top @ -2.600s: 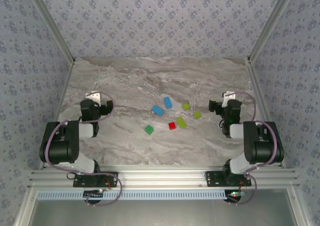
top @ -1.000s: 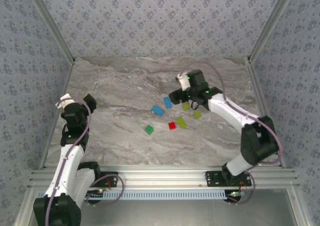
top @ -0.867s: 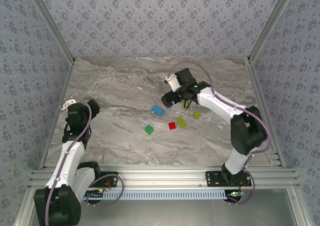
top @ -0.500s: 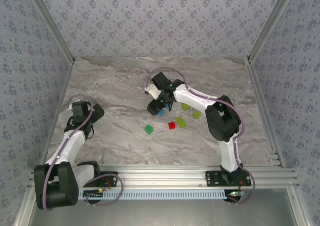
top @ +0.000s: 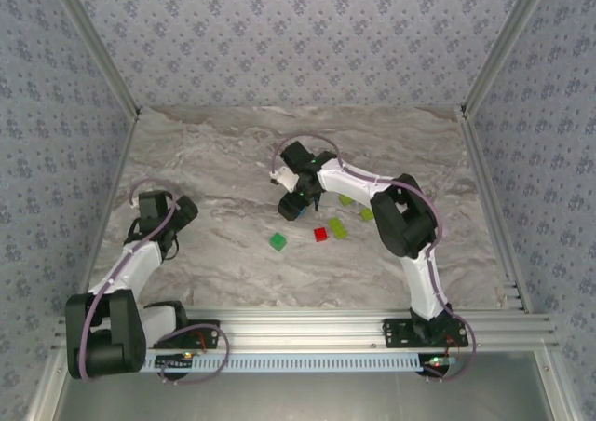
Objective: Assemble a carrot with lego
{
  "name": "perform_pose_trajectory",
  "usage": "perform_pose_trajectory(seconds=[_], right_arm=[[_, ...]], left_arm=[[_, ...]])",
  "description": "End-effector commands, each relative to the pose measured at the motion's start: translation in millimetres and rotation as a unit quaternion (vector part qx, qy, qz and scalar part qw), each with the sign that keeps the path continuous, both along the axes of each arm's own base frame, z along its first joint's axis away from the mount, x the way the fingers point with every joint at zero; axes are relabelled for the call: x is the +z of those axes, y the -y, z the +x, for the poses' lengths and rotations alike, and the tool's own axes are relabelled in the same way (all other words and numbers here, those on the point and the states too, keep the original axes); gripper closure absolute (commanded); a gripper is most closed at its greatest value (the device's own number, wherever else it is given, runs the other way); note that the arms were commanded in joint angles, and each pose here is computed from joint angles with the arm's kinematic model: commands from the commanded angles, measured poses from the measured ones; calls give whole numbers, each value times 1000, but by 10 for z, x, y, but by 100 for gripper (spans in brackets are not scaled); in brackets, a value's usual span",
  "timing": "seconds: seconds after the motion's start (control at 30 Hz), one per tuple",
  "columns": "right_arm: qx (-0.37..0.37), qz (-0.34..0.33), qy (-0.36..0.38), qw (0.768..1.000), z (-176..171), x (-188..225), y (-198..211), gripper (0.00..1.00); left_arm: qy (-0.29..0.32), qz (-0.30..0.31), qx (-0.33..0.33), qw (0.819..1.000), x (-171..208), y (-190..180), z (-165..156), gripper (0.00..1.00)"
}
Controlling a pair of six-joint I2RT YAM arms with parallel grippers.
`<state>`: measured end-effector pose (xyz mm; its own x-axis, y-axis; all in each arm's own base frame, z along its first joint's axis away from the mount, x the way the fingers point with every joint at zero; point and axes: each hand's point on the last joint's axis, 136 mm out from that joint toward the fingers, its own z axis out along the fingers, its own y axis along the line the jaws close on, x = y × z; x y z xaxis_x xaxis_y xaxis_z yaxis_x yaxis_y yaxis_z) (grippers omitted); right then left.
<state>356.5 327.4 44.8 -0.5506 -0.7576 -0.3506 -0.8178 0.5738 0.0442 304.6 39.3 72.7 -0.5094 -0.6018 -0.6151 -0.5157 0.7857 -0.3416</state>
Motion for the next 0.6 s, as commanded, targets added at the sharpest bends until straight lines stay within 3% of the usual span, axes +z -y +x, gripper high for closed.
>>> perform_pose_trajectory(seconds=[0.0, 0.27, 0.57], right_arm=[[8, -20, -2, 1000, 40, -86, 17, 26], [8, -21, -17, 1000, 28, -220, -14, 34], [9, -29, -21, 999, 4, -236, 13, 59]], left_arm=[[21, -11, 2, 1000, 69, 1, 77, 3], [18, -12, 2, 1000, 59, 1, 96, 2], [10, -14, -3, 1000, 34, 14, 122, 3]])
